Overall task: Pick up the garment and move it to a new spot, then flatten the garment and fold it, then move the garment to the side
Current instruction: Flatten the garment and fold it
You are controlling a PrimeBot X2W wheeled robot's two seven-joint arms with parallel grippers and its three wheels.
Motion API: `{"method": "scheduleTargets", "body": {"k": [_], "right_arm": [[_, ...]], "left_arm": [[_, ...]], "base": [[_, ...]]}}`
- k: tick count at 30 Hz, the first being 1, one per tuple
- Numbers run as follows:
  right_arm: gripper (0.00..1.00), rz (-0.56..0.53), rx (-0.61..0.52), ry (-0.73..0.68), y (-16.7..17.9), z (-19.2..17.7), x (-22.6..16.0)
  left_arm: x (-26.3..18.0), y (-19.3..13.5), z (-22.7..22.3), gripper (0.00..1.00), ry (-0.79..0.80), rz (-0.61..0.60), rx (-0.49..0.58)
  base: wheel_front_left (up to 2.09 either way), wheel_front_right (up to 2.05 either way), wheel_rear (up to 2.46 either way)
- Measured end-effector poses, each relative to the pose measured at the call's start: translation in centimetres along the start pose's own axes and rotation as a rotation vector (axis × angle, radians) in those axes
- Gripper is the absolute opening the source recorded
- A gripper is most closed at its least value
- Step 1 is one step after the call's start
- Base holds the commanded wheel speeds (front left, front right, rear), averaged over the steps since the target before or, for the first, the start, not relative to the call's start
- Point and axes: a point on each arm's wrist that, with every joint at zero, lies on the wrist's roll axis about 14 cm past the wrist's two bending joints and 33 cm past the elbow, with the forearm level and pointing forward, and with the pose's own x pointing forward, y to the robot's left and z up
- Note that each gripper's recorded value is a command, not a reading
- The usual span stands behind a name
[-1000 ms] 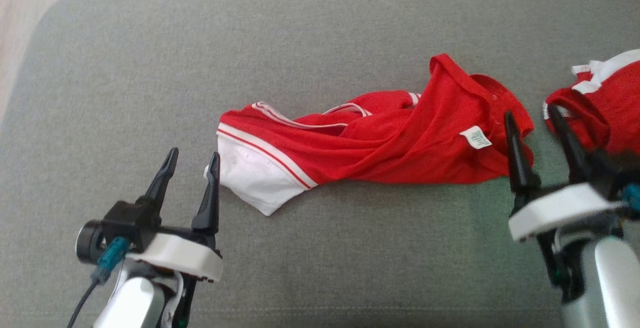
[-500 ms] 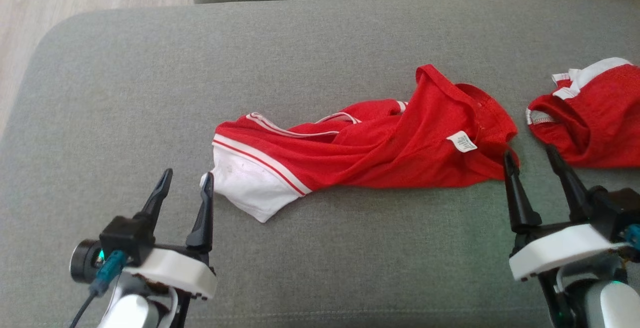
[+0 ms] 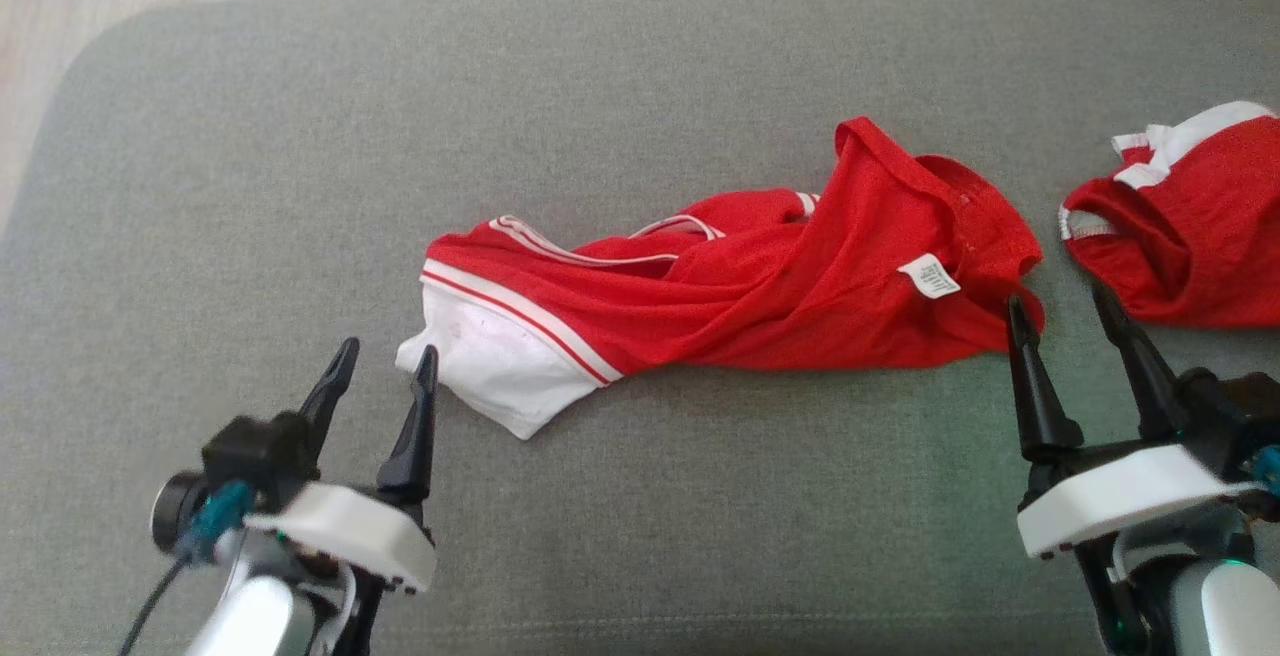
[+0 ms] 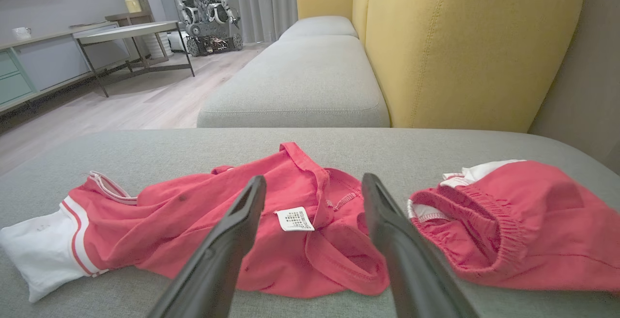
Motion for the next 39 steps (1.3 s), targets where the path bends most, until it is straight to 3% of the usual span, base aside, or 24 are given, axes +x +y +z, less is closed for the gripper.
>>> {"method": "scheduleTargets", "body": {"k": [8, 16, 22, 23, 24, 25, 33, 39], "right_arm": [[1.0, -0.002, 0.016, 0.037, 0.0, -1.3, 0.7], [1.0, -0.021, 0.02, 0.048, -0.7, -1.7, 1.0], [1.0, -0.029, 0.028, 0.064, -0.8, -2.3, 1.1], [1.0, -0.03, 0.03, 0.064, -0.8, -2.3, 1.1], [1.0, -0.03, 0.032, 0.063, -0.8, -2.3, 1.2], [1.0, -0.032, 0.032, 0.059, -0.9, -2.1, 1.3], [1.0, -0.05, 0.046, 0.076, -1.7, -2.7, 1.8], [1.0, 0.004, 0.024, 0.1, -1.4, -2.8, 4.8]], "left_arm": [[3.0, 0.4, -4.3, 1.0, 0.211, -0.06, -0.036], [2.9, 1.1, -8.9, 1.0, 0.399, -0.056, -0.06], [3.2, 0.9, -10.1, 1.0, 0.456, -0.068, -0.09], [3.3, 0.9, -10.1, 0.91, 0.456, -0.069, -0.09], [3.4, 0.8, -10.1, 0.42, 0.453, -0.074, -0.091], [3.5, 0.8, -10.0, 0.0, 0.442, -0.073, -0.09], [3.4, 1.1, -9.3, 0.0, 0.39, -0.062, -0.089], [3.3, 1.1, -9.3, 0.0, 0.383, -0.06, -0.086]], "base": [[0.0, 0.0, 0.0], [0.0, 0.0, 0.0], [0.0, 0.0, 0.0], [0.0, 0.0, 0.0], [0.0, 0.0, 0.0], [0.0, 0.0, 0.0], [0.0, 0.0, 0.0], [0.0, 0.0, 0.0]]}}
